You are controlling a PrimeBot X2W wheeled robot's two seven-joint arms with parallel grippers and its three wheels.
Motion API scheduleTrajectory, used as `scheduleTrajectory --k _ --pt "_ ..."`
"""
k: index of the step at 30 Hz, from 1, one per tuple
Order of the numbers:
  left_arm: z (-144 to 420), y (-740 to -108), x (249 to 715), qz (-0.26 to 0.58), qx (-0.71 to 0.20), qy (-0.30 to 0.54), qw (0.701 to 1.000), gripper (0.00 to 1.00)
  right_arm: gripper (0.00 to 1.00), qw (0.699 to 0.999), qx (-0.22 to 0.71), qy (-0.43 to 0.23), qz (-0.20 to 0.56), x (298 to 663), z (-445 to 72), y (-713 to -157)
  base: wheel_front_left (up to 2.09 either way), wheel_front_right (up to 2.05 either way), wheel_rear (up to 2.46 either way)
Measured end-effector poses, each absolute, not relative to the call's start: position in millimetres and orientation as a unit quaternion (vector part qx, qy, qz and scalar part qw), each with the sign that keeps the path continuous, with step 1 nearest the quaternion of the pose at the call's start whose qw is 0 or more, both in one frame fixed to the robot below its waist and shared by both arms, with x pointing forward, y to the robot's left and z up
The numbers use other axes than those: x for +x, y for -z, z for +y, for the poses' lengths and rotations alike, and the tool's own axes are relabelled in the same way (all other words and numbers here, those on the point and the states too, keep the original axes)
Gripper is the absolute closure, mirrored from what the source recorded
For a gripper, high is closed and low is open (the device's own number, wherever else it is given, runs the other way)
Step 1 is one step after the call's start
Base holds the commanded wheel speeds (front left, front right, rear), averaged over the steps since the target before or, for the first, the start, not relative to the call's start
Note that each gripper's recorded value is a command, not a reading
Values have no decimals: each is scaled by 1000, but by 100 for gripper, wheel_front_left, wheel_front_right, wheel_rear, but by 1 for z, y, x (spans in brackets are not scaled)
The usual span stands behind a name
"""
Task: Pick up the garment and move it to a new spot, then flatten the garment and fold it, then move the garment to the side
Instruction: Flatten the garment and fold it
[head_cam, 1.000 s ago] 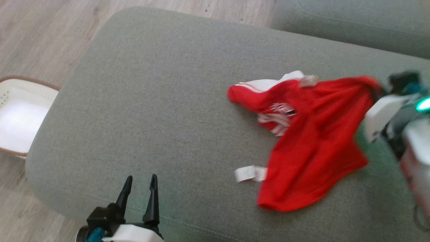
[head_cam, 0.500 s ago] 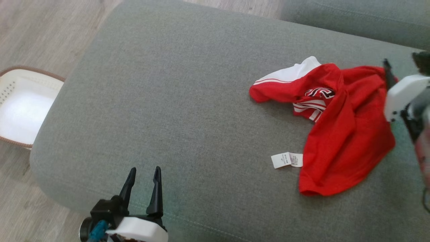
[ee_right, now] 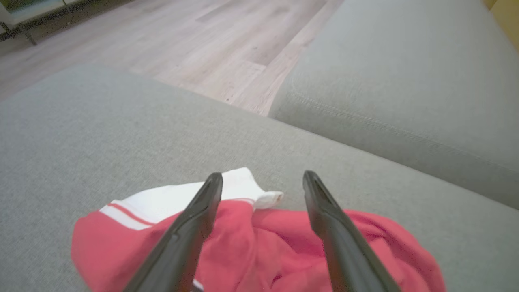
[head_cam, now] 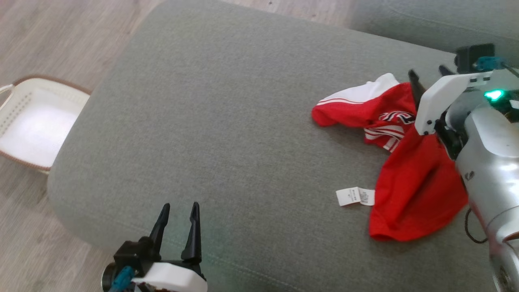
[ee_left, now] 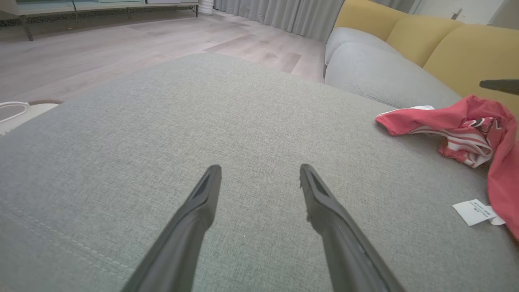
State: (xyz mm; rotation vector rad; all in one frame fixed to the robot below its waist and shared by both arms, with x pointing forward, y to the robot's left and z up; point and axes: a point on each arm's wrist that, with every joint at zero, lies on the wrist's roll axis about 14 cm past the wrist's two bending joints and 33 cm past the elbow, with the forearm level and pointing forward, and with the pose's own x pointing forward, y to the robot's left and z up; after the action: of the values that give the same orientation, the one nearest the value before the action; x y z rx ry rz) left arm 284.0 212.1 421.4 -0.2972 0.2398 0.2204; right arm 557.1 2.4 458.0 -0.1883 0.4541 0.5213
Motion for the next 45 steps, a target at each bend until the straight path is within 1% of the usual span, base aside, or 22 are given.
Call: scheduleTrajectory --k 10,11,13,14,15,18,22,25,35,37,41,43,44,45 --pt "219 -419 279 121 -148 -129 973 0 0 903 -79 -271 324 541 17 -422 0 0 0" --pt "219 -419 279 120 -148 -130 973 0 53 901 -76 -272 330 539 18 -421 0 0 0" --pt "221 -420 279 118 -149 -132 973 0 78 896 -71 -272 343 534 17 -416 0 0 0" --pt "222 -420 280 118 -148 -133 973 0 78 895 -67 -273 347 532 17 -415 0 0 0" --pt "221 -421 280 117 -148 -130 973 0 100 895 -62 -273 347 532 17 -416 0 0 0" --pt "219 -421 282 116 -148 -125 974 0 100 900 -56 -284 326 532 22 -424 0 0 0" --pt "218 -421 283 115 -146 -120 975 0 100 912 -65 -313 256 537 36 -454 0 0 0" --pt "216 -424 284 110 -145 -114 977 0 100 908 -79 -353 212 524 57 -469 0 0 0" --pt "214 -434 289 91 -140 -97 981 0 100 845 -139 -488 170 414 99 -437 0 0 0" --pt "212 -434 287 92 -140 -93 981 0 100 828 -155 -510 173 391 103 -424 0 0 0" --pt "212 -436 288 89 -136 -90 983 0 100 785 -209 -560 163 348 109 -401 0 0 0" --pt "211 -438 288 88 -137 -88 983 0 100 777 -211 -570 164 336 111 -397 0 0 0" --pt "210 -437 286 88 -137 -87 983 0 76 778 -206 -570 163 333 112 -397 0 0 0" --pt "209 -436 285 90 -138 -86 983 0 17 780 -202 -570 161 332 112 -398 0 0 0"
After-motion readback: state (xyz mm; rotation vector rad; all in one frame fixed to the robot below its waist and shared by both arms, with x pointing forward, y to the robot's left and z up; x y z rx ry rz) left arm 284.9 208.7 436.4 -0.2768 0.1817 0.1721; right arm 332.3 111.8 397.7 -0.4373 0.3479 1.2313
